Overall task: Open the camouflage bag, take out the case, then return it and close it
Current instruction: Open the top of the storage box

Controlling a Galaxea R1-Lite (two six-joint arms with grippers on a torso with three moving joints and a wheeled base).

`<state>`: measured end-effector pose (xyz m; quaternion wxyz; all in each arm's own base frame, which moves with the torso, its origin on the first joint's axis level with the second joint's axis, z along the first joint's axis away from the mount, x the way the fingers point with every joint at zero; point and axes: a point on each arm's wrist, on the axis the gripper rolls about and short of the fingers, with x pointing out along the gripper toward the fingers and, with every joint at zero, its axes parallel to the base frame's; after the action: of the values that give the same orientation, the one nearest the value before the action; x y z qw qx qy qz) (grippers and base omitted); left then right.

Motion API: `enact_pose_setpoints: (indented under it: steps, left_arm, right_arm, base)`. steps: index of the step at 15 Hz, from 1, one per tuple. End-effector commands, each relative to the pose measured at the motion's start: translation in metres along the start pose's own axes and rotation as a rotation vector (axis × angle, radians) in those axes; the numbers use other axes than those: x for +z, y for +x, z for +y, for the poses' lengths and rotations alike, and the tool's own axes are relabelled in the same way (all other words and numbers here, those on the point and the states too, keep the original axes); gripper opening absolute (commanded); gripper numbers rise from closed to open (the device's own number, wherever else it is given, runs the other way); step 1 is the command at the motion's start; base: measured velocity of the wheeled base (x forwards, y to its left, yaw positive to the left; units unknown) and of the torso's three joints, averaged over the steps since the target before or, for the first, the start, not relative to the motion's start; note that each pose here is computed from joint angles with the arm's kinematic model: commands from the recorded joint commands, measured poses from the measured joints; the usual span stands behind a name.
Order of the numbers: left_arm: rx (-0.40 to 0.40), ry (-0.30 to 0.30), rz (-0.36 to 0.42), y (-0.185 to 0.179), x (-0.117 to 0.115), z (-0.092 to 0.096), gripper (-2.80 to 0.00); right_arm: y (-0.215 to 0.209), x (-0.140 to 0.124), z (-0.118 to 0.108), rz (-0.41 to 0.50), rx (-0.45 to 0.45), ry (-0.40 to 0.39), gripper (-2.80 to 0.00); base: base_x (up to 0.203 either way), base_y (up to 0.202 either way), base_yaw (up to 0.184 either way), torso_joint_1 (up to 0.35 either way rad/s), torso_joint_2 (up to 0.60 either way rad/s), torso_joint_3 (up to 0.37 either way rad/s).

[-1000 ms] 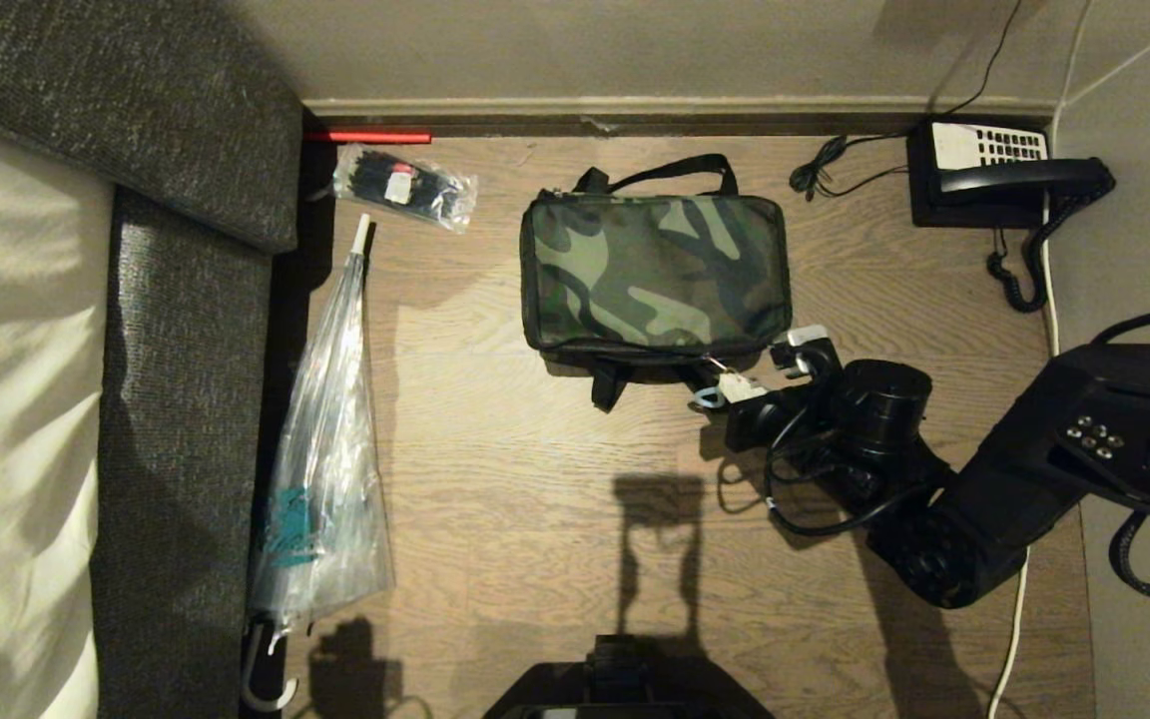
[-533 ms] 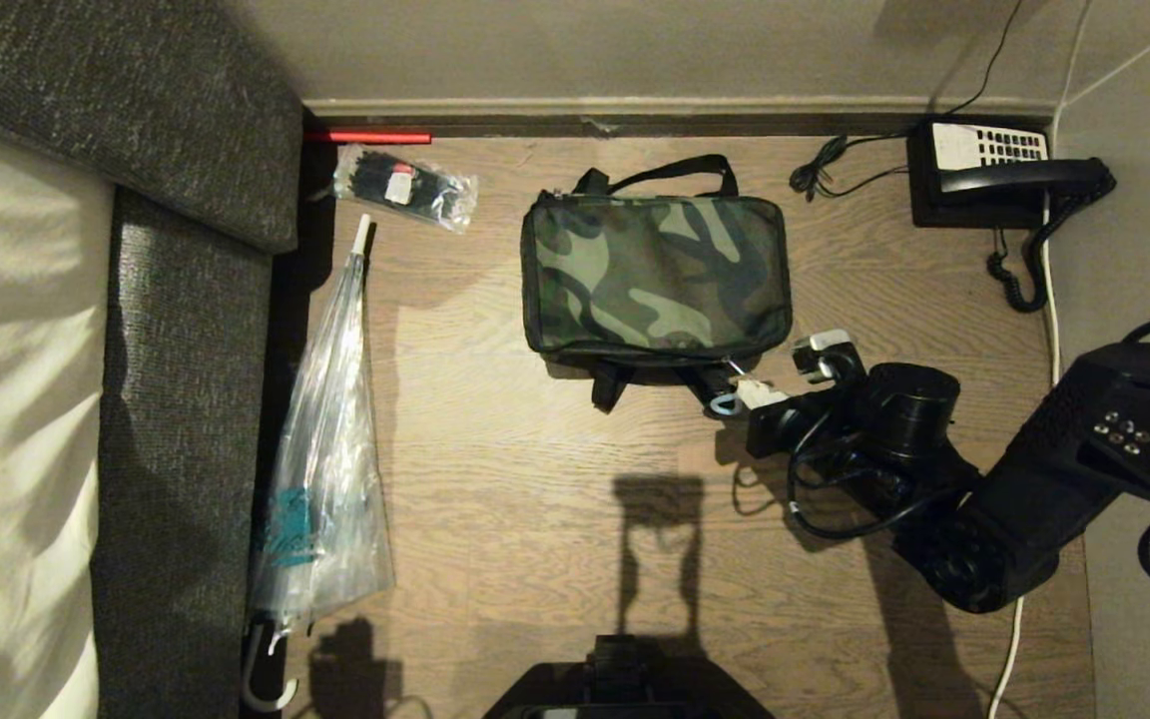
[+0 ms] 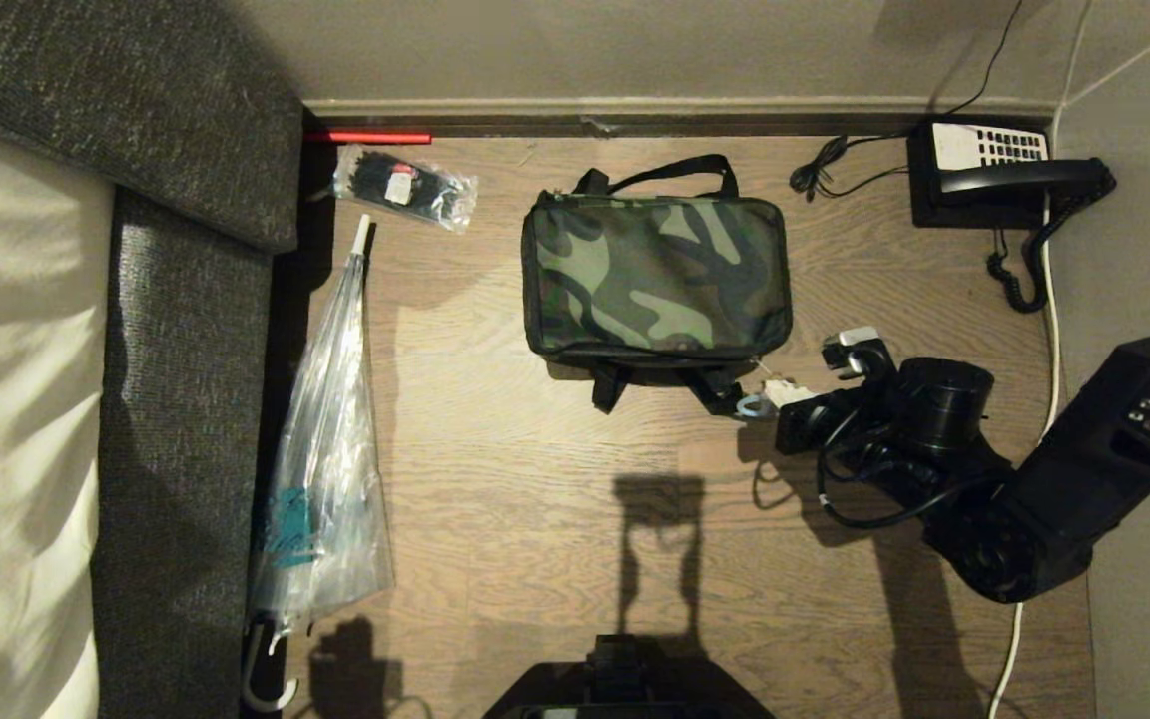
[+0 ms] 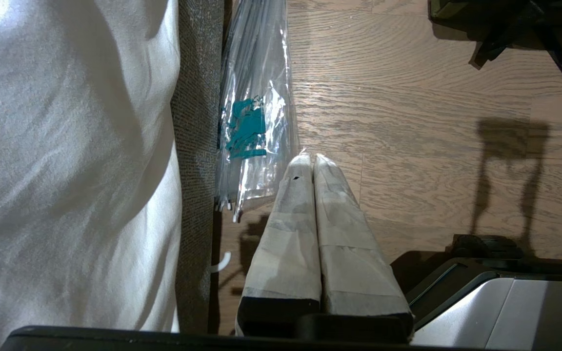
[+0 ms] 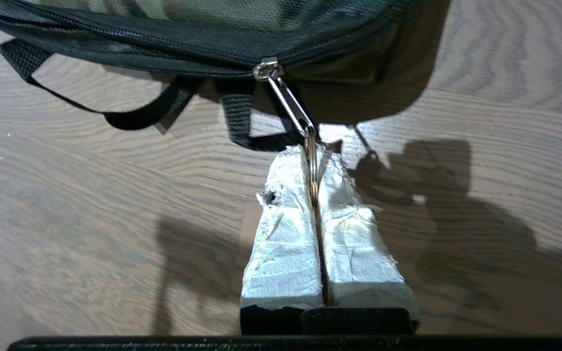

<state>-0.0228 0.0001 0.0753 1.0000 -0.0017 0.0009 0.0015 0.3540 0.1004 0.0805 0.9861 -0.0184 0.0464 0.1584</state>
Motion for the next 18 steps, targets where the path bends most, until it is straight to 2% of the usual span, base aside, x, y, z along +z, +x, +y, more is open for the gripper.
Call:
enact_pose_setpoints:
  steps: [1, 15, 18]
  left_arm:
    - [0.0, 0.0, 0.001, 0.0, 0.0, 0.0, -2.8]
    - [0.0, -0.001, 0.001, 0.0, 0.0, 0.0, -2.8]
    - [0.0, 0.0, 0.001, 0.0, 0.0, 0.0, -2.8]
  right_arm:
    - [-0.003, 0.0, -0.007, -0.002, -0.004, -0.002, -2.8]
    - [-0.01, 0.001, -0.04, 0.038, -0.056, 0.001, -2.8]
    - [-0.009, 0.004, -0.041, 0.03, -0.048, 0.001, -2.8]
  base:
    - [0.0, 0.0, 0.0, 0.0, 0.0, 0.0]
    - [0.0, 0.0, 0.0, 0.0, 0.0, 0.0]
    - [0.0, 0.0, 0.0, 0.0, 0.0, 0.0]
